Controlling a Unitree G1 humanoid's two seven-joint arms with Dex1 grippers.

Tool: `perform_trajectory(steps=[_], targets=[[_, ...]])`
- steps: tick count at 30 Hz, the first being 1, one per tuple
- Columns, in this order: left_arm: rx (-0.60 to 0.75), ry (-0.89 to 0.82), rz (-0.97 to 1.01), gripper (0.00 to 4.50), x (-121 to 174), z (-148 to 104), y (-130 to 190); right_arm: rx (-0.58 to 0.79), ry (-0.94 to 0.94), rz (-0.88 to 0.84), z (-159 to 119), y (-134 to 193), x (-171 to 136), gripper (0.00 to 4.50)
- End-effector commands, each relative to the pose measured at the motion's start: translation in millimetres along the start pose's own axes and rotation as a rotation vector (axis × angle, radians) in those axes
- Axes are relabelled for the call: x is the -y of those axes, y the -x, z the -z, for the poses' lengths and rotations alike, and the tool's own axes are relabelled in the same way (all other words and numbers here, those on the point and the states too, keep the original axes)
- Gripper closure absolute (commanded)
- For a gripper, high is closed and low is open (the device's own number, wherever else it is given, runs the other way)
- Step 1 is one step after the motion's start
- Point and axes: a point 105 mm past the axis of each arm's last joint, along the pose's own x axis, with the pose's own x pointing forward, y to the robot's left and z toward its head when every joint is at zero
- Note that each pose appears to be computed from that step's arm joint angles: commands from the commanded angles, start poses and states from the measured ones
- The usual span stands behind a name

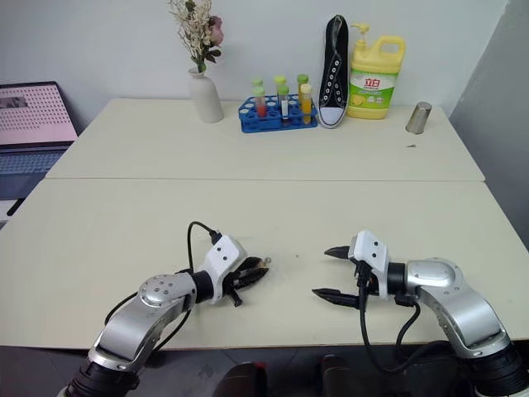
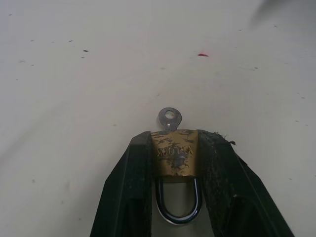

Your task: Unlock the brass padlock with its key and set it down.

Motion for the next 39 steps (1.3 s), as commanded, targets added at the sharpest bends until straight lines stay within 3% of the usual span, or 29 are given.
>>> perform_trajectory(steps=[1, 5, 8, 15, 22, 35, 39], targets=[[0.195, -0.266, 0.065, 3.52, 3, -45, 3, 0.036, 0.038, 0.024, -10, 3, 2, 0.0], [0.34, -0.713, 0.153, 3.52, 12, -79, 5, 0.06, 0.025, 0.063, -13, 8, 9, 0.0], [0.404, -0.989, 0.174, 3.52, 11, -91, 2, 0.069, 0.013, 0.092, -14, 12, 15, 0.0], [0.527, -1.391, 0.164, 3.52, 8, -99, 3, 0.142, -0.115, 0.103, -26, 17, 19, 0.0], [0.628, -1.45, 0.099, 3.52, 8, -104, 5, 0.209, -0.233, 0.04, -45, 2, 17, 0.0], [0.634, -1.463, 0.075, 3.52, 7, -102, 6, 0.224, -0.268, -0.047, -52, -13, 14, 0.0], [0.636, -1.467, 0.077, 3.52, 8, -103, 5, 0.222, -0.271, -0.061, -53, -16, 11, 0.9]])
